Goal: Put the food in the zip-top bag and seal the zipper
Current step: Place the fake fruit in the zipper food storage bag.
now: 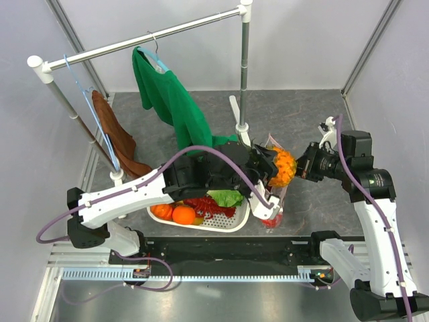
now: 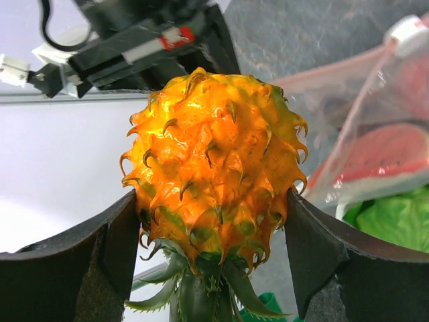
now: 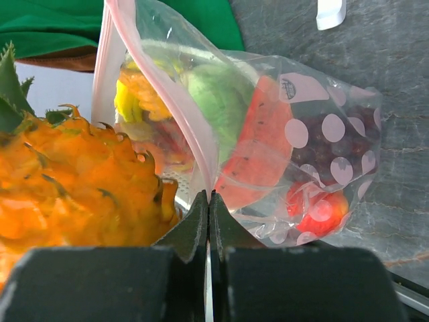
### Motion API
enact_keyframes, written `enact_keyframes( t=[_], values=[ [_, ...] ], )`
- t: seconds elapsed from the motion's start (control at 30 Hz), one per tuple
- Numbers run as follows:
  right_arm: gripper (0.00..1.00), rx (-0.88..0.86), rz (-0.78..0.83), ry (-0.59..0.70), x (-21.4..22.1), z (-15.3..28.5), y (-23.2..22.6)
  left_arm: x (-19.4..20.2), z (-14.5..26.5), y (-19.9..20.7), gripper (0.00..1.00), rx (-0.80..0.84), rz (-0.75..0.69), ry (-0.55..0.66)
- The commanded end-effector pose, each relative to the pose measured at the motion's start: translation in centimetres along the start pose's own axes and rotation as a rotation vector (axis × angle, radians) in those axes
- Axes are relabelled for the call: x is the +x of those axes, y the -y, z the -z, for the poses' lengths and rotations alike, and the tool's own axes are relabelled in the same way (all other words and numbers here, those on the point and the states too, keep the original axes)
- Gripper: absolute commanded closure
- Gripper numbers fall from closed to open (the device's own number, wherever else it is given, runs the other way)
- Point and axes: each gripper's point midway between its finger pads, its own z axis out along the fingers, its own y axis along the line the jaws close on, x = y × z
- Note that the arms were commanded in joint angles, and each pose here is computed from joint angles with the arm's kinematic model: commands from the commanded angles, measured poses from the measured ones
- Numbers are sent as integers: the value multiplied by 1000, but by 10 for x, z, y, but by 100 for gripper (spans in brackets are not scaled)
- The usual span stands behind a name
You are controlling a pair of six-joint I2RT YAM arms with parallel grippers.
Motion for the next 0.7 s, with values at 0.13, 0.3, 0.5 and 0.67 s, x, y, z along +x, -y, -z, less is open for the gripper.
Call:
enact_keyframes(
  t=[0.13, 0.3, 0.5, 0.67],
  values=[
    [100, -29, 76, 63, -12, 17, -18, 27, 15, 28, 56, 67, -293, -157],
    [100, -40, 71, 54, -11, 15, -19, 42, 15, 48, 54, 143, -483, -233],
    [100, -68, 57, 49, -11, 14, -23, 34, 4, 48, 30, 166, -607, -249],
    [100, -64, 66, 52, -10, 15, -22, 7, 3, 18, 0, 34, -588, -172]
  ],
)
